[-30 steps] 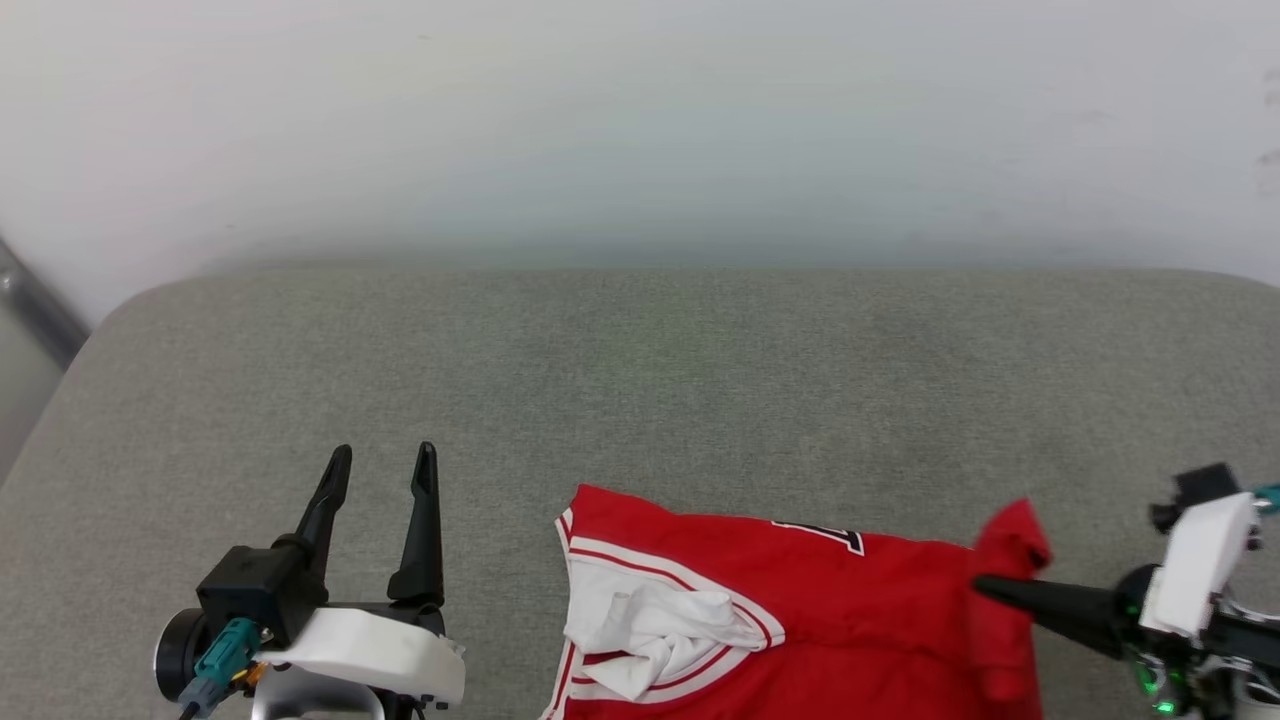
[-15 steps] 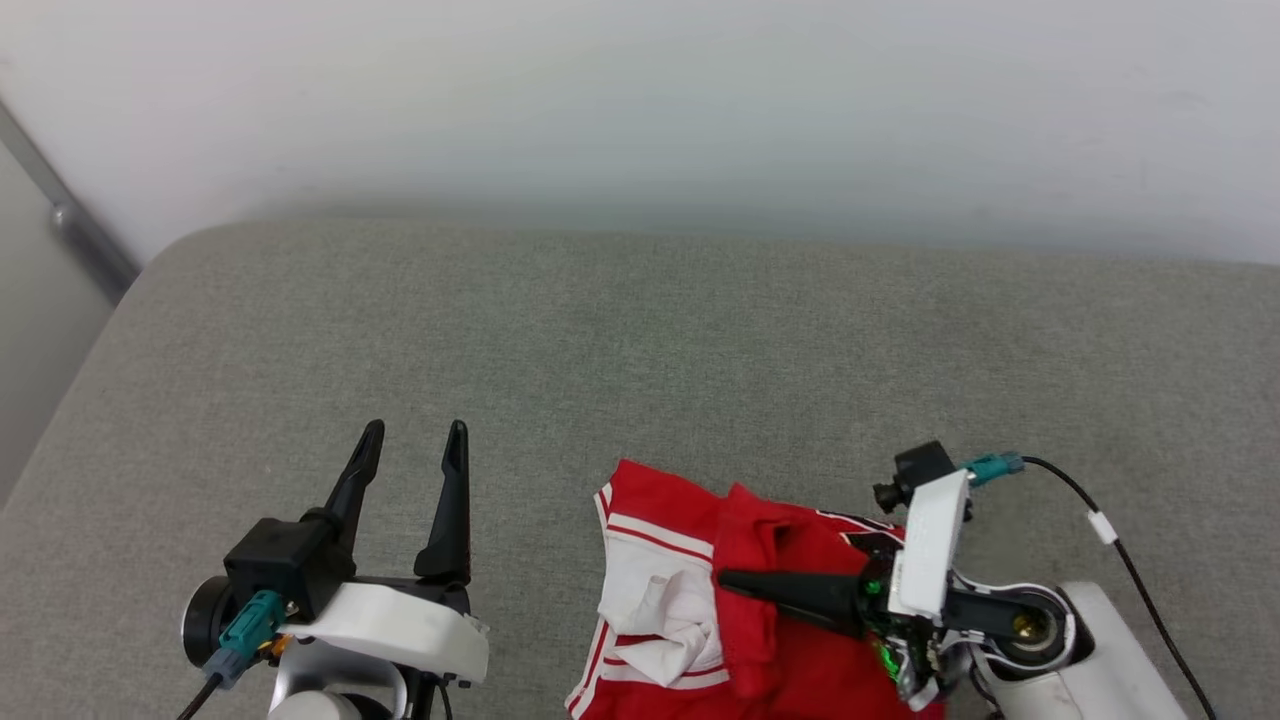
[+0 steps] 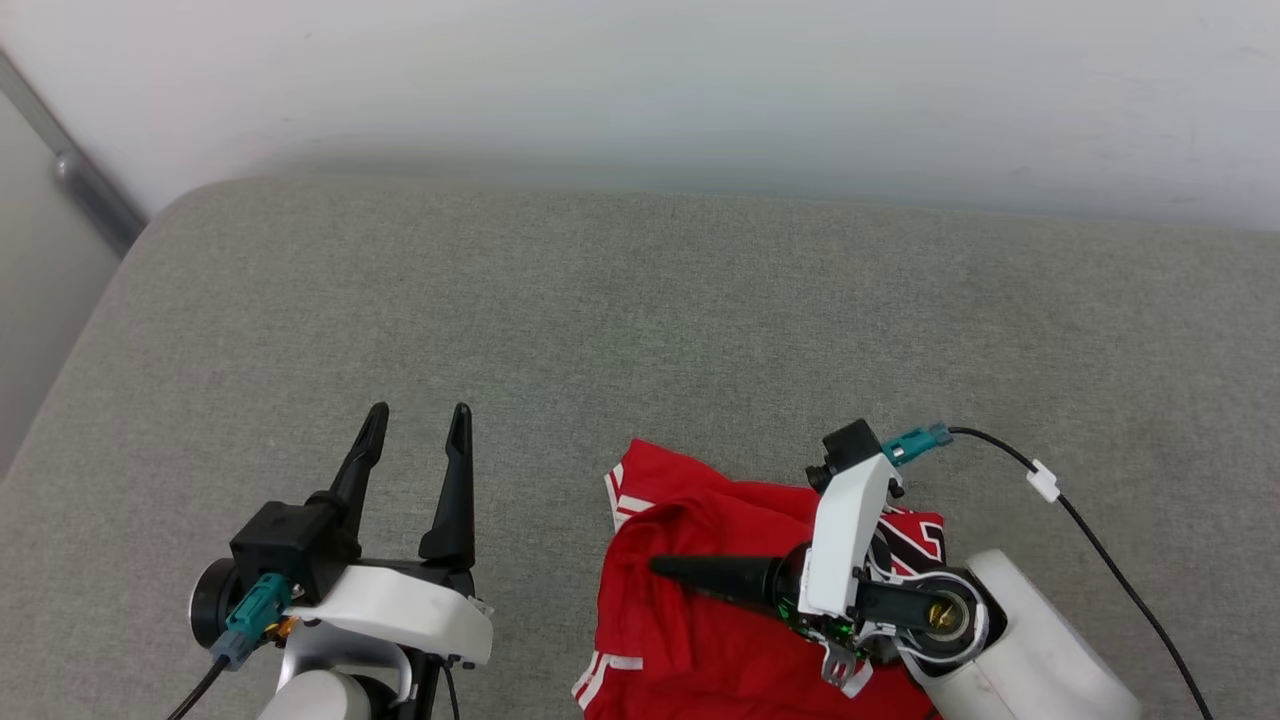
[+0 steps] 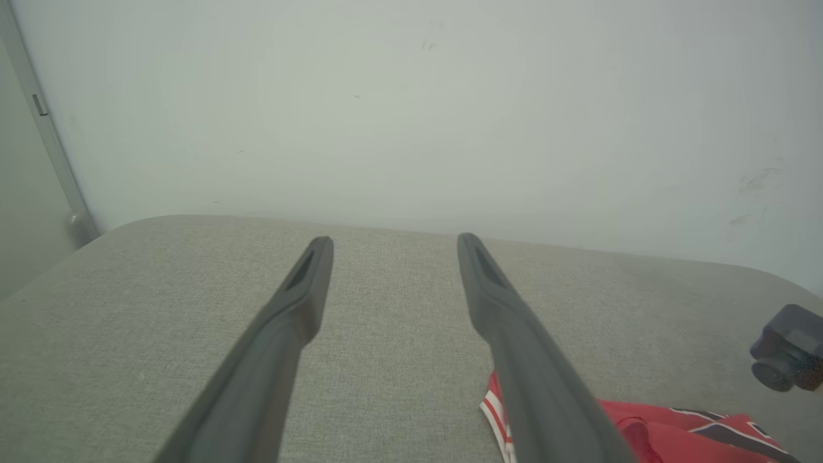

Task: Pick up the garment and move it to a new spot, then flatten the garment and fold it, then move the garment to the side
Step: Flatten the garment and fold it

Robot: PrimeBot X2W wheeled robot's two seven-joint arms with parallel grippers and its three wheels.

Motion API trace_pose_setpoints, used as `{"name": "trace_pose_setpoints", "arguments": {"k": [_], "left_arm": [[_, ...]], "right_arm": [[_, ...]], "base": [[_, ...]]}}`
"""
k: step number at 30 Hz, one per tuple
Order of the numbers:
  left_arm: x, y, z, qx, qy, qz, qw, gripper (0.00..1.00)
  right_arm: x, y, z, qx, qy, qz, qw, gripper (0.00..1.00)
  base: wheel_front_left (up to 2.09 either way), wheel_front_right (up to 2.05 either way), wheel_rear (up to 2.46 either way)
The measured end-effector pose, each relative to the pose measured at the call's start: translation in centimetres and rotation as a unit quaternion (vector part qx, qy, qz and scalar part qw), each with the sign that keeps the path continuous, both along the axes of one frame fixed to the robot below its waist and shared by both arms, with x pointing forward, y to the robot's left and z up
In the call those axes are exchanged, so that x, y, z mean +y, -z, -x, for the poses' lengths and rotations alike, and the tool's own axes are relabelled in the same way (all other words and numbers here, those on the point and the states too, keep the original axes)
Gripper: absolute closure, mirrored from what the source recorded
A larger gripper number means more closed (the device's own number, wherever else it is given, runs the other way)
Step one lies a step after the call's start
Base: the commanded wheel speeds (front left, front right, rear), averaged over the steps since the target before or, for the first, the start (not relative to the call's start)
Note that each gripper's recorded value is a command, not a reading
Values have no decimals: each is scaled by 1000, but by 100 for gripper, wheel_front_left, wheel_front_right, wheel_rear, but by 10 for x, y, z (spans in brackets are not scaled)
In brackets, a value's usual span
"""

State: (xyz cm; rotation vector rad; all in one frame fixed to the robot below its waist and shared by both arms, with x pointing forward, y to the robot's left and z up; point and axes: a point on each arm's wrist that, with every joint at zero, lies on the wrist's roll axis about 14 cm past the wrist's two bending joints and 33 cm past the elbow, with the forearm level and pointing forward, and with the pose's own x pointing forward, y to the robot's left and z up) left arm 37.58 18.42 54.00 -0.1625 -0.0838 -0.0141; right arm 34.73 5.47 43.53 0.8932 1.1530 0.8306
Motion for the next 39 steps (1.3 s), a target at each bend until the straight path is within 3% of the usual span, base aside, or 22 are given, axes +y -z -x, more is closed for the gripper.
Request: {"name": "trace_pose_setpoints", "arguments": {"k": [6,11,14,18,22,24,28,30,34,37,39], "left_arm": [[-4,-2,0,-4,8,1,1000,0],[-9,-5,1,-8,15,0,1000,0],[-12,-5,1,-10,17,-1,1000,0],[-15,-6,0,-12,21,2,1000,0],[-16,-6,2,-14,23,-1,1000,0],[-16,-6,2,-16,24,-3,1000,0],[-17,-3,4,-13,22,-1,1000,0],[-17,-1,5,-12,22,-2,1000,0],[-12,-1,7,-12,14,-7,1000,0],[-9,3,10,-10,9,-15,1000,0],[-7,3,13,-10,7,-18,1000,0]], "right_arm": [[-2,-31,-12,-113,-15,26,993,0],[-40,-49,-41,-256,41,98,961,0],[-86,-48,-61,-338,82,180,920,0],[-146,-43,-70,-377,151,248,880,0],[-215,-52,-73,-420,224,318,820,0],[-240,-57,-68,-432,261,337,795,0],[-270,-85,-59,-487,320,354,732,0],[-270,-95,-52,-507,336,351,712,0],[-260,-107,-39,-534,343,346,691,0],[-246,-109,-29,-547,337,341,686,0],[-240,-107,-21,-546,338,336,689,0]], "base": [[0,0,0],[0,0,0],[0,0,0],[0,0,0],[0,0,0],[0,0,0],[0,0,0],[0,0,0],[0,0,0],[0,0,0],[0,0,0]]}}
